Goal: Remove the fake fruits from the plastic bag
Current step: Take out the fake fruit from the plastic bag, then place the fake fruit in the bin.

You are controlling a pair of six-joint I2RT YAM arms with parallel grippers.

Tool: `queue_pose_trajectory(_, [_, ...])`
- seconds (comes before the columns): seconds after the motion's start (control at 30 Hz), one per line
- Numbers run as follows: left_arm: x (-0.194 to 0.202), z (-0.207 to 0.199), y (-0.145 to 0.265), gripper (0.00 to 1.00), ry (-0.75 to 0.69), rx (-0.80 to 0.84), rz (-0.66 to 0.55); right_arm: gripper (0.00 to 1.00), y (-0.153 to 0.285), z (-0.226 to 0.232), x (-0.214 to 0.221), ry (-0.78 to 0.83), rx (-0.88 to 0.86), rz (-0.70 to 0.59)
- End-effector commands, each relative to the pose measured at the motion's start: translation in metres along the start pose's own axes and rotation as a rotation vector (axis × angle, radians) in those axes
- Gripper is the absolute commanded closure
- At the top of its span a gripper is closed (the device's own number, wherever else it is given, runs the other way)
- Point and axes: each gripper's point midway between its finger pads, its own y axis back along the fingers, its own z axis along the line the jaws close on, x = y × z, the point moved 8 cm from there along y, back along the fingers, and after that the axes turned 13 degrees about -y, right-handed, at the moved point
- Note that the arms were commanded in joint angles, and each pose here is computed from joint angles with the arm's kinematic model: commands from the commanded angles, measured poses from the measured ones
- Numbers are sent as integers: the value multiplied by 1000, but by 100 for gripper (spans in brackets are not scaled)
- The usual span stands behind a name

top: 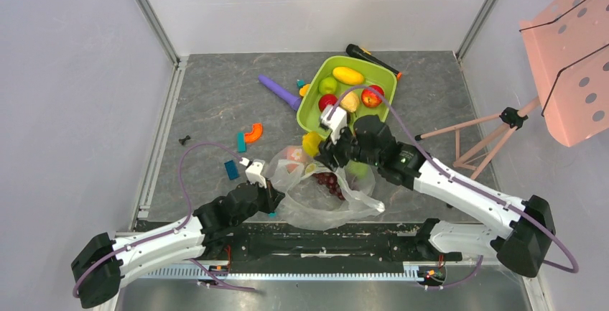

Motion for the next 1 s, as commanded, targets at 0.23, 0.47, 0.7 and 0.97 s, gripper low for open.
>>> queue_pose_trajectory(0.23, [-8,-4,-1,93,17,9,-38,50,-4,-79,-51,-249,493,-140])
queue_pose_trajectory(0.47, [-8,-4,-1,93,18,9,-37,51,-12,-139,-31,-305,748,-48])
queue_pose_trajectory(0.7, [-7,-4,0,93,18,10,-36,52,-31,-196,-18,-405,739,21])
queue_pose_trajectory(0.97, [-8,-4,0,93,19,8,-38,52,-47,-251,0,-433,811,130])
